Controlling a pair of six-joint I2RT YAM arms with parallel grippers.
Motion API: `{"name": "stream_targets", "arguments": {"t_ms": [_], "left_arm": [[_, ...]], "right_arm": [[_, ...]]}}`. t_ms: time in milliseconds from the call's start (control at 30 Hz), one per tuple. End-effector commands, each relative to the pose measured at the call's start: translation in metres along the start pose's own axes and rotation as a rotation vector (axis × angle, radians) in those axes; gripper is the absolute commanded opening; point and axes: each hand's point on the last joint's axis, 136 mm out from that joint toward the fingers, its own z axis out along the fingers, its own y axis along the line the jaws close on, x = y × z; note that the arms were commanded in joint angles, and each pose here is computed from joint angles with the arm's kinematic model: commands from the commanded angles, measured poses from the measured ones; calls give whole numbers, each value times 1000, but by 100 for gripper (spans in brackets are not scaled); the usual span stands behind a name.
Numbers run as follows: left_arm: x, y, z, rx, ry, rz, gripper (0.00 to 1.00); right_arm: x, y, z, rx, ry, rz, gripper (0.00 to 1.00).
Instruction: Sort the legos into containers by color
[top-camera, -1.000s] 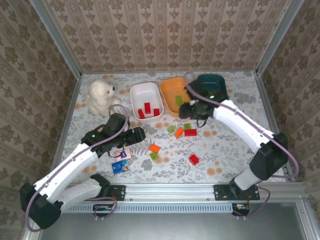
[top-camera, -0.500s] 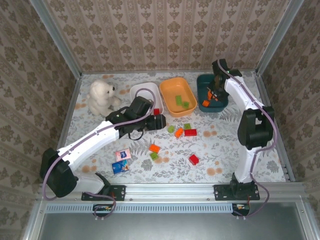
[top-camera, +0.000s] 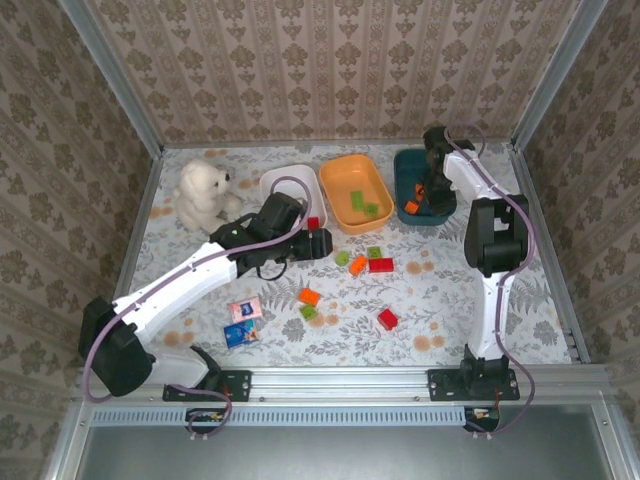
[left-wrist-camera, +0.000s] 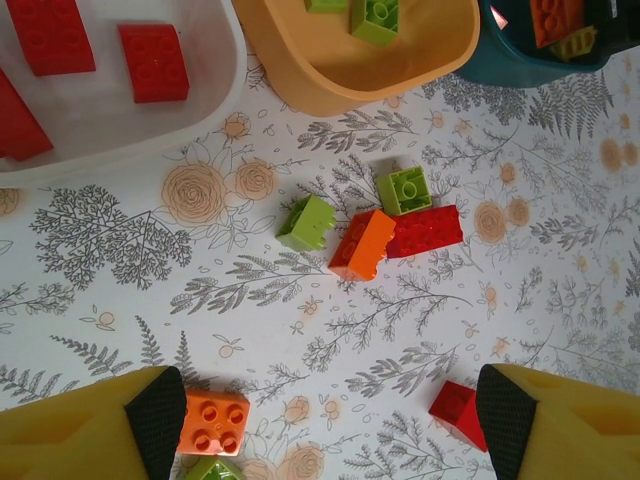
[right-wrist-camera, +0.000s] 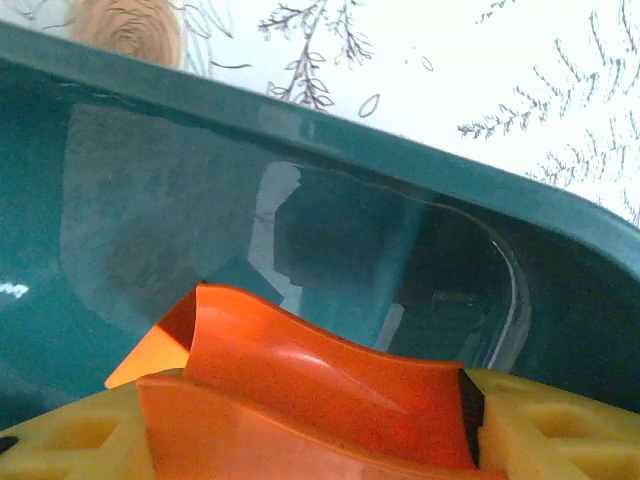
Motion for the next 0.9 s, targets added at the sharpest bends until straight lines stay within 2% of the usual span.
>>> {"name": "stream_targets", "arguments": {"t_ms": [0, 67, 200, 333, 467, 667, 867], "left_arm": [[1, 5, -12, -21, -7, 26, 80], [1, 7, -14, -25, -9, 22, 80], [2, 14, -19, -38, -10, 10, 80], [1, 30, -28, -71, -19, -34, 80], [3, 52, -37, -106, -21, -103, 81], [9, 82, -56, -153, -32, -161, 81], [21, 103, -71, -190, -19, -178, 81]], "right_arm": [[7, -1, 7, 36, 38, 130, 60], [11, 3, 11, 34, 57, 152, 64], [10, 19, 6, -13, 67, 152, 79], [0, 42, -25, -95, 32, 106, 88], [-8, 60, -64, -189, 5, 76, 91], [-17, 81, -146, -376, -89, -55, 90], [9, 82, -250, -586, -257, -426, 88]]}}
